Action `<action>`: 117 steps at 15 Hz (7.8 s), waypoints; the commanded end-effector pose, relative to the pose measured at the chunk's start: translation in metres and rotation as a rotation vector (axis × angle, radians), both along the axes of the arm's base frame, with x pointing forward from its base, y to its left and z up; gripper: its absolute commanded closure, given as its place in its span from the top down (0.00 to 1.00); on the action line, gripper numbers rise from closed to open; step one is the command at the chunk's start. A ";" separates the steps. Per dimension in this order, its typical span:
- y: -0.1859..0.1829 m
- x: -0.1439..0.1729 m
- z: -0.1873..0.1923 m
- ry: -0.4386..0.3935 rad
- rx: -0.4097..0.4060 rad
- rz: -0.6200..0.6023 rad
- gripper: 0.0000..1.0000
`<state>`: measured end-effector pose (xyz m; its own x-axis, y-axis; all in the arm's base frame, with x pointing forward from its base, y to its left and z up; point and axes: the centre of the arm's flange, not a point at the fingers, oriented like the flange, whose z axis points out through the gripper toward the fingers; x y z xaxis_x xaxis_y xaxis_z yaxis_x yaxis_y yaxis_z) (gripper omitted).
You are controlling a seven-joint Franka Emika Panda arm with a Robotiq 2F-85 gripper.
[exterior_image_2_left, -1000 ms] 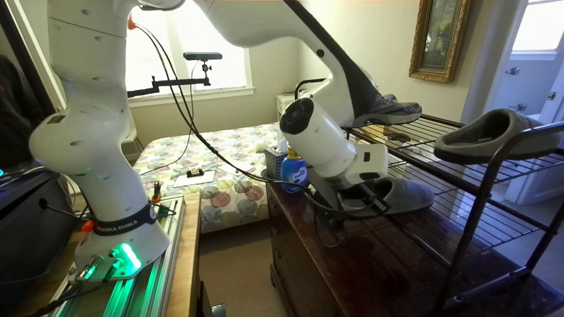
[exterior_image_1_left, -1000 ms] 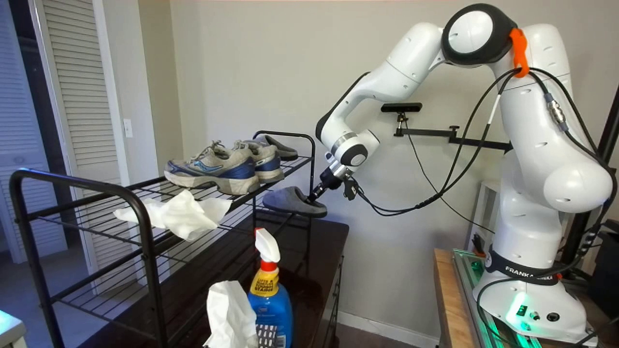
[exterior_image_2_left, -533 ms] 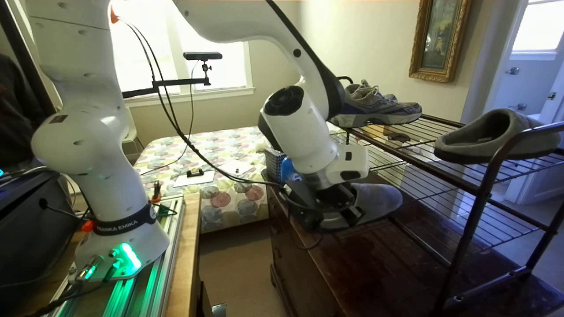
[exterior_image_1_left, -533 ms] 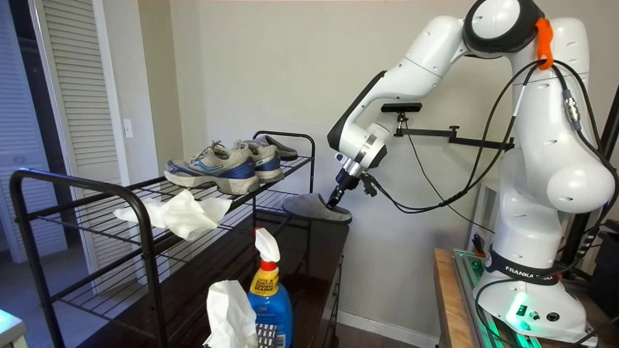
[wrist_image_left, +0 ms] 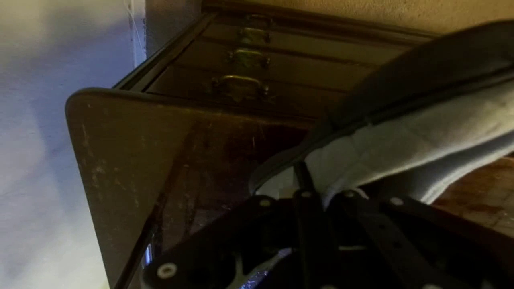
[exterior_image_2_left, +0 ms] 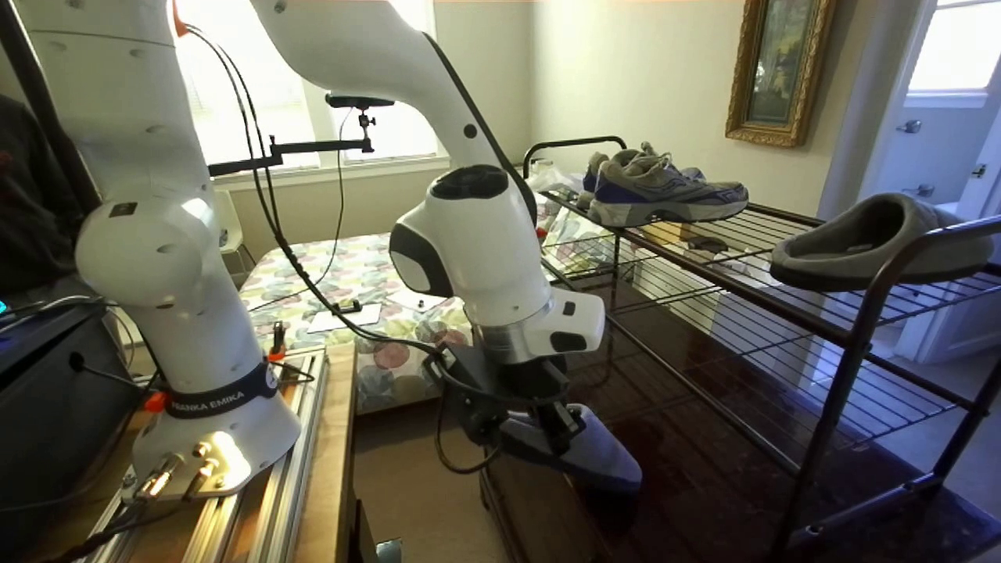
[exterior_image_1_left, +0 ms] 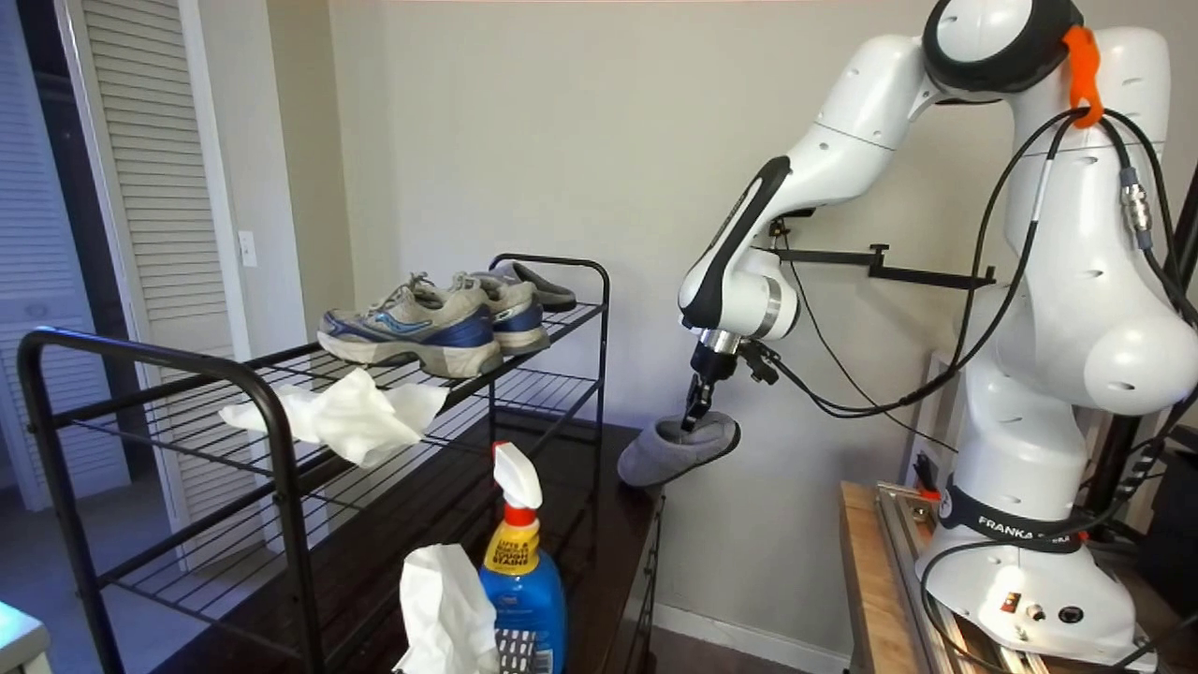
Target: Remove the grey slide from the middle rack and put it next to the other slide on the top rack
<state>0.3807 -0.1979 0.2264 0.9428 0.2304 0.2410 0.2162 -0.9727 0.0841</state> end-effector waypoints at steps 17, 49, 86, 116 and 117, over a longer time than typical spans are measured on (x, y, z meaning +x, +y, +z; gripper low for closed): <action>0.020 -0.021 0.200 -0.209 -0.043 -0.120 0.01; 0.135 0.067 0.383 -0.642 0.187 -0.290 0.01; 0.052 0.251 0.356 -0.562 0.232 -0.422 0.01; 0.027 0.312 0.295 -0.284 0.510 -0.537 0.01; 0.025 0.319 0.292 -0.296 0.503 -0.547 0.01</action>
